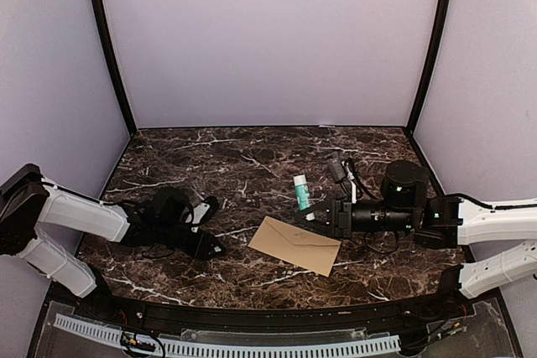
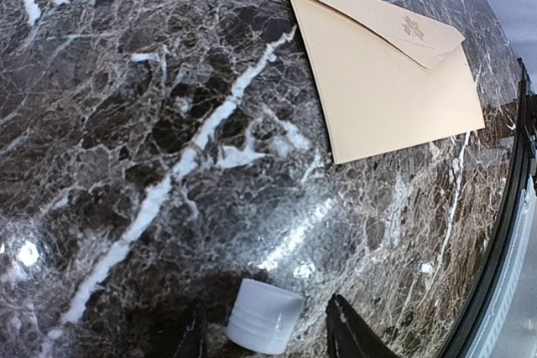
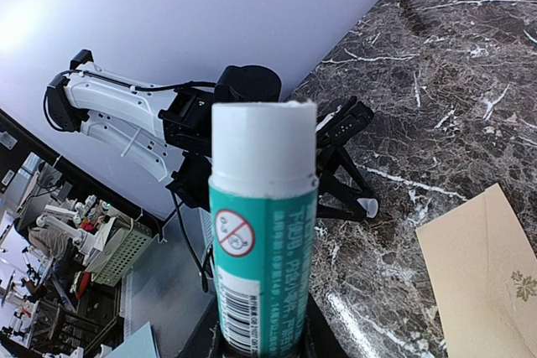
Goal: Place the letter into the envelope and seal it
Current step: Pick up the solid glue cap from the center of the board.
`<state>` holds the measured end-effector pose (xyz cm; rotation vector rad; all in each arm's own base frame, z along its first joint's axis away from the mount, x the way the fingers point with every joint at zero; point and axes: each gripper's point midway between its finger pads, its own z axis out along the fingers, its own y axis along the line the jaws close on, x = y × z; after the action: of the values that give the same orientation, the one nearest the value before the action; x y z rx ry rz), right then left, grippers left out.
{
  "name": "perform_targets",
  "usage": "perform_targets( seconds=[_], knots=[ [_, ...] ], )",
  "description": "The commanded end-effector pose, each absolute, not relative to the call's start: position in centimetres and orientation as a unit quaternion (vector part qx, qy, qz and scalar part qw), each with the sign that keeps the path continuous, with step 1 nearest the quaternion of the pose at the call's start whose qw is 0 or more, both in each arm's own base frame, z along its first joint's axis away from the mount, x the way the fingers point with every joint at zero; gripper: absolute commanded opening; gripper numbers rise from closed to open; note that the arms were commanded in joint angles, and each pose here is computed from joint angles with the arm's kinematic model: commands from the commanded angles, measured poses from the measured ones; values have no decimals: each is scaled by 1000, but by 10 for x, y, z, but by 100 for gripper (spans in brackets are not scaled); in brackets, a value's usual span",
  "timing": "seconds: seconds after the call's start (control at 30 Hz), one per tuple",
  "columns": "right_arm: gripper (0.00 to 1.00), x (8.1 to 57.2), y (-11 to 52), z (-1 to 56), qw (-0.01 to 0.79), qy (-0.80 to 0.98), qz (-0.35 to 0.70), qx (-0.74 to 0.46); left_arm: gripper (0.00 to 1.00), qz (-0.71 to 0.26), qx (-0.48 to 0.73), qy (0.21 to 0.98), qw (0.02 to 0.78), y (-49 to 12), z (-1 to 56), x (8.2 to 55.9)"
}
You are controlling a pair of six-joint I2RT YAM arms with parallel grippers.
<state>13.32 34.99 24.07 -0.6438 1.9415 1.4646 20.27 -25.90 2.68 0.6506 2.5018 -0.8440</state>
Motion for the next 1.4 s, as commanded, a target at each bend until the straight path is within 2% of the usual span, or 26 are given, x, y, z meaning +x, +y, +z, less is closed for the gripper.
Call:
perform_targets(
  seconds=[0.0, 0.23, 0.5, 0.57, 0.63, 0.97, 1.1, 1.27, 1.37],
  knots=[
    [4, 136, 352, 255, 323, 719, 564, -247, 47, -289, 257, 902, 191, -260, 19, 190],
    [4, 134, 350, 256, 324, 717, 565, -247, 46, -247, 269, 913, 182, -256, 5, 186],
    [4, 135, 349, 257, 326, 717, 565, -245, 40, -209, 281, 921, 170, -256, -5, 180],
    [4, 134, 349, 257, 327, 716, 566, -245, 39, -208, 282, 921, 167, -256, -7, 178],
    [4, 134, 349, 257, 327, 716, 566, -246, 32, -208, 282, 922, 162, -256, -9, 175],
    [4, 135, 349, 259, 329, 715, 566, -245, 26, -194, 235, 939, 160, -248, -12, 172],
    [4, 135, 349, 260, 329, 715, 567, -244, 29, -184, 166, 954, 170, -239, -10, 178],
    [4, 135, 349, 259, 328, 715, 567, -244, 45, -209, 148, 950, 178, -243, -1, 178],
    [4, 134, 348, 260, 329, 714, 568, -245, 51, -218, 158, 946, 179, -245, 3, 174]
  ],
)
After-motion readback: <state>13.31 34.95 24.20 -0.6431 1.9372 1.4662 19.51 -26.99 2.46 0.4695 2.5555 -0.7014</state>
